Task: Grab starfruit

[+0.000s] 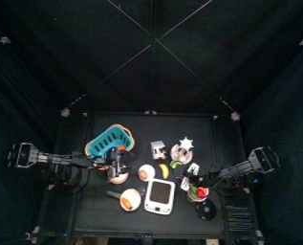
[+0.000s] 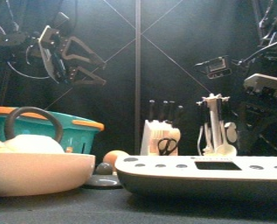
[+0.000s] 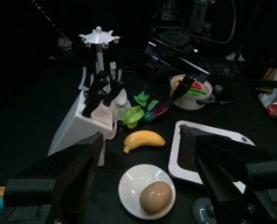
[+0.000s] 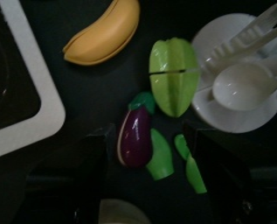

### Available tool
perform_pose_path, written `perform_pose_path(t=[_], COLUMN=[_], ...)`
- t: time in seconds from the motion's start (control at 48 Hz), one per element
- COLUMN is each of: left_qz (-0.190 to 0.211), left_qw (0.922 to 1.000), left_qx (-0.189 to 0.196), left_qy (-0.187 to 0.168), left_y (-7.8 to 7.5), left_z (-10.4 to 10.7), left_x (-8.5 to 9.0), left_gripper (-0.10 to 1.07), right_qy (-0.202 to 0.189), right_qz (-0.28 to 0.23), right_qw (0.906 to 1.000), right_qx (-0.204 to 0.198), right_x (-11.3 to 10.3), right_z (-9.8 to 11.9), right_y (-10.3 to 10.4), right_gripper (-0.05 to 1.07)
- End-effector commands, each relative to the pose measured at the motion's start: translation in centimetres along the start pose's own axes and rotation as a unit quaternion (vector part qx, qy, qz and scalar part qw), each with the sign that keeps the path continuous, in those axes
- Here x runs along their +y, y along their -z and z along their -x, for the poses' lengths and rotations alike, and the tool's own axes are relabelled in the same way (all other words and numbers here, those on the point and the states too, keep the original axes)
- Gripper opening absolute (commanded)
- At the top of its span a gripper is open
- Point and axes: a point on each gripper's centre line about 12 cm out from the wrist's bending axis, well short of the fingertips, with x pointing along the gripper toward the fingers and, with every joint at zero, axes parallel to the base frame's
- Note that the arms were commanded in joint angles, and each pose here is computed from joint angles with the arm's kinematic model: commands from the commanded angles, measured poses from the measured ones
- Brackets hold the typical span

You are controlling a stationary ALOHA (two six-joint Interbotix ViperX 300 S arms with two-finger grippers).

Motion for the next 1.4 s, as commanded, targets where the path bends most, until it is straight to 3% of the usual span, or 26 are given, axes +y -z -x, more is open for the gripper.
perform_pose_path(t=[0.0, 0.229, 1.375], left_qz=[0.001, 0.001, 0.006], left_qw=[0.9999, 1.0, 1.0], left_qx=[-0.014, -0.009, -0.002], left_qy=[0.001, 0.001, -0.004], left_y=[-0.8, -0.5, 0.0], left_z=[-0.5, -0.6, -0.4], left_x=[-0.1, -0.1, 0.1], left_gripper=[1.02, 1.02, 1.02], right_qy=[0.012, 0.043, 0.051], right_qz=[-0.009, -0.01, 0.008], right_qw=[0.9997, 0.9986, 0.9986], right_qx=[-0.021, -0.031, 0.016], right_x=[-0.7, -2.4, -1.7], right_z=[0.1, -1.2, -6.0], right_y=[-1.6, -2.8, -2.6], right_gripper=[0.94, 0.94, 0.92])
